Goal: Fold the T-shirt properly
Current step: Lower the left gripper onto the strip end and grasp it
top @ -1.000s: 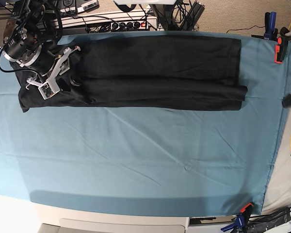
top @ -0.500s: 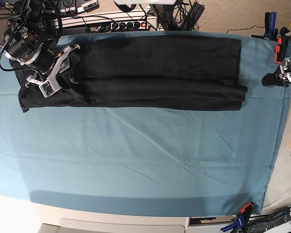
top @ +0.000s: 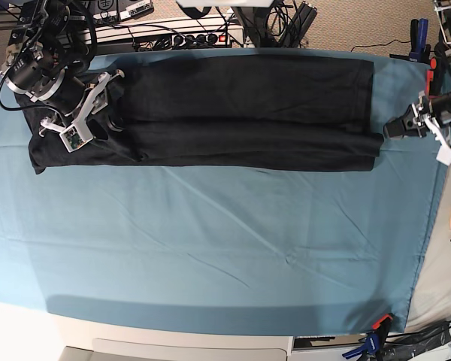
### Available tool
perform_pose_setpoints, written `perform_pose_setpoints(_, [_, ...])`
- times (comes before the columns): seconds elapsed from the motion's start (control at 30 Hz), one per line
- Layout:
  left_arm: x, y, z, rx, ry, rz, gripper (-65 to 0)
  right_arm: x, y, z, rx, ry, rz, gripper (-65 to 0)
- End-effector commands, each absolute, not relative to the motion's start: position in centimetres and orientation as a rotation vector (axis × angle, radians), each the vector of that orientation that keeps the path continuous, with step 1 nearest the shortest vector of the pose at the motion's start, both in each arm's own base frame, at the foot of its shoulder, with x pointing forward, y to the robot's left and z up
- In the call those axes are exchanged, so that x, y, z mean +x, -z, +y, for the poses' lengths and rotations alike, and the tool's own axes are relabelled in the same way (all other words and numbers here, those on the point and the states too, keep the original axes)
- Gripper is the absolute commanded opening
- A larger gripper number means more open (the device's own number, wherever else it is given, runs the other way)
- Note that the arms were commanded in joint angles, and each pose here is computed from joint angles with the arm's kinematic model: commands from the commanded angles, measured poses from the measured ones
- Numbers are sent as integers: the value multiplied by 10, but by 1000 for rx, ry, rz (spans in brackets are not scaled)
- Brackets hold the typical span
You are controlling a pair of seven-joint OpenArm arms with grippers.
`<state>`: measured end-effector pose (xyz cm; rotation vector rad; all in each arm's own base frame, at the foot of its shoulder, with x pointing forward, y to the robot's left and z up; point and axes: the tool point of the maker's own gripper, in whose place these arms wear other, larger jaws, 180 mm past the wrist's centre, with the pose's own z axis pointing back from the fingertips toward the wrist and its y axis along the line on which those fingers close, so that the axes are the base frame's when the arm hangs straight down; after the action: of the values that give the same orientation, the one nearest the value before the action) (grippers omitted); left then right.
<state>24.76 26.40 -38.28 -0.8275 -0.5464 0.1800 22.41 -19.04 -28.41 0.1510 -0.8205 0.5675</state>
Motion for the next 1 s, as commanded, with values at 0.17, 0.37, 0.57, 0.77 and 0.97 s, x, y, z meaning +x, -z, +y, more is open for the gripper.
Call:
perform_pose_setpoints(0.17, [263,370,263,-853,-192,-612,-363,229,274,-190,145,-580,-862,-429])
perform_pose_setpoints(0.37, [261,377,247,-885,-196,-591,-363,229,274,-190,145,-580,-862,-429])
perform_pose_setpoints(0.57, [254,397,209,-922,-146,-508,-363,229,274,-190,145,-580,-862,-429])
perform_pose_setpoints(0.77, [251,404,188,-941,-104,-459,-363,229,274,-190,144,-580,-860,-429])
perform_pose_setpoints(0.97, [239,411,188,-937,-103,-420,-363,229,274,-190,144,-580,-858,-429])
